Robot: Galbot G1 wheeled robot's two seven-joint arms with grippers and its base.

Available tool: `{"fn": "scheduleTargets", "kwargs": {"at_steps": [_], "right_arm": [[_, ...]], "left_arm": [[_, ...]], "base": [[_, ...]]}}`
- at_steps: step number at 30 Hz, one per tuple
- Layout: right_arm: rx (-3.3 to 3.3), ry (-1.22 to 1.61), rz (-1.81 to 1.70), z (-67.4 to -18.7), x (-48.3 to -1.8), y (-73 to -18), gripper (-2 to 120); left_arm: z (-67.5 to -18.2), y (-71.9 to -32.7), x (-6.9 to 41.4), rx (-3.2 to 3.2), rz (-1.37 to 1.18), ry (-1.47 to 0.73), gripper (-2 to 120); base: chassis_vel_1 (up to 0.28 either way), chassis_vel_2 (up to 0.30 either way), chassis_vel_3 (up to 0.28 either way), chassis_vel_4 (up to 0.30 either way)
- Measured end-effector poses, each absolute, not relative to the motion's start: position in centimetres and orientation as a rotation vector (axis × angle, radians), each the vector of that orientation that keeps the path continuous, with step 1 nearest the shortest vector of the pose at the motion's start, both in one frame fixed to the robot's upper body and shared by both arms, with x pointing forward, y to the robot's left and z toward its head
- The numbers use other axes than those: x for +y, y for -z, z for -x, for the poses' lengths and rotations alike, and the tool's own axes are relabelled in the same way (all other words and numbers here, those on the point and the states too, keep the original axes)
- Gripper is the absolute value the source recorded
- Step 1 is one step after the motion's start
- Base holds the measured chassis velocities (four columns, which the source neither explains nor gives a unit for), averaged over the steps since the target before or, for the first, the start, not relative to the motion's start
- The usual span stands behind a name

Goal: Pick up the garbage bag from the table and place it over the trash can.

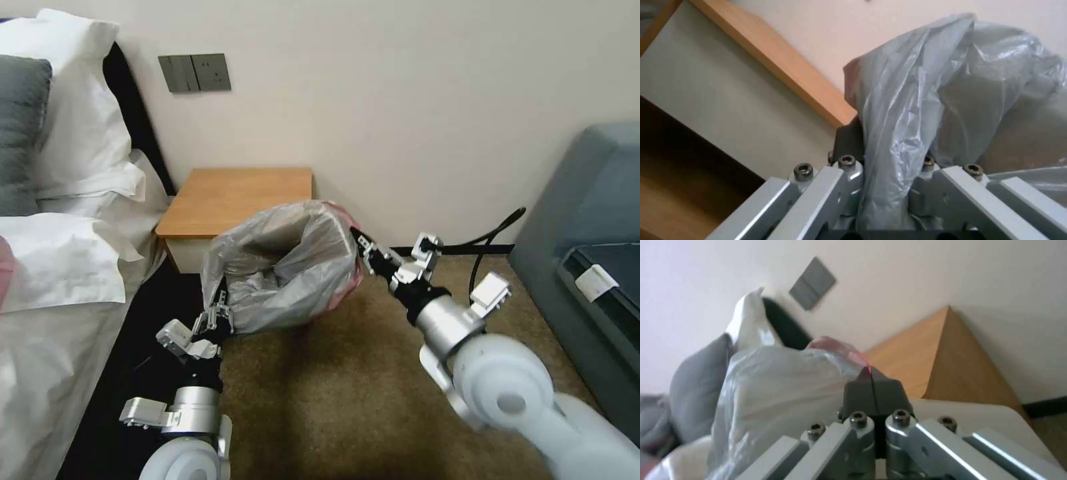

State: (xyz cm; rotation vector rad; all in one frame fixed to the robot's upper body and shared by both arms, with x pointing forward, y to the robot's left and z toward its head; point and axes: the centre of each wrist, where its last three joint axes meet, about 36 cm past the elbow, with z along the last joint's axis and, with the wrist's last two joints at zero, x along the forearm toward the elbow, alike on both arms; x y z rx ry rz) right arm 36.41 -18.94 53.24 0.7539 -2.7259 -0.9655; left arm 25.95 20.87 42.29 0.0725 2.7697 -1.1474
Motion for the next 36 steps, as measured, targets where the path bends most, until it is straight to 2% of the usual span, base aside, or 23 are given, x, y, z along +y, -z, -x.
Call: {"fn": "scheduleTargets", "kwargs": {"at_steps": [10,14,15,18,20,22,24,32,36], "right_arm": [[-2.675,0.972,-0.797,-34.0,-18.5,-54.2,2],[-2.657,1.011,-0.726,-33.2,-18.2,-55.4,22],[-2.657,1.011,-0.726,-33.2,-18.2,-55.4,22],[-2.682,1.041,-0.670,-32.3,-18.4,-55.8,35],[-2.686,1.057,-0.665,-32.0,-18.5,-56.0,38],[-2.671,1.115,-0.658,-31.0,-18.5,-56.4,50],[-2.657,1.147,-0.653,-30.5,-18.5,-56.5,53],[-2.372,1.574,-0.501,-27.4,-16.9,-55.4,88],[-2.284,1.682,-0.466,-27.0,-16.0,-55.1,97]], "left_arm": [[-26.2,-42.5,20.9,2.752,-0.044,1.156,8],[-26.3,-42.3,20.8,2.751,-0.027,1.166,8],[-26.3,-42.3,20.8,2.751,-0.027,1.166,8],[-26.4,-42.1,20.7,2.756,-0.008,1.173,8],[-26.5,-41.9,20.7,2.760,-0.001,1.174,8],[-26.5,-41.8,20.8,2.764,0.020,1.192,8],[-26.6,-41.8,20.8,2.763,0.030,1.208,8],[-26.7,-42.7,20.5,2.751,0.075,1.331,8],[-26.7,-42.8,20.4,2.752,0.083,1.344,8]], "base": [[0.000,0.000,0.000,0.000],[0.000,0.000,0.000,0.000],[0.000,0.000,0.000,0.000],[0.000,0.000,0.000,0.000],[0.000,0.000,0.000,0.000],[0.000,0.000,0.000,0.000],[0.000,0.000,0.000,0.000],[0.000,0.000,0.000,0.000],[0.000,0.000,0.000,0.000]]}}
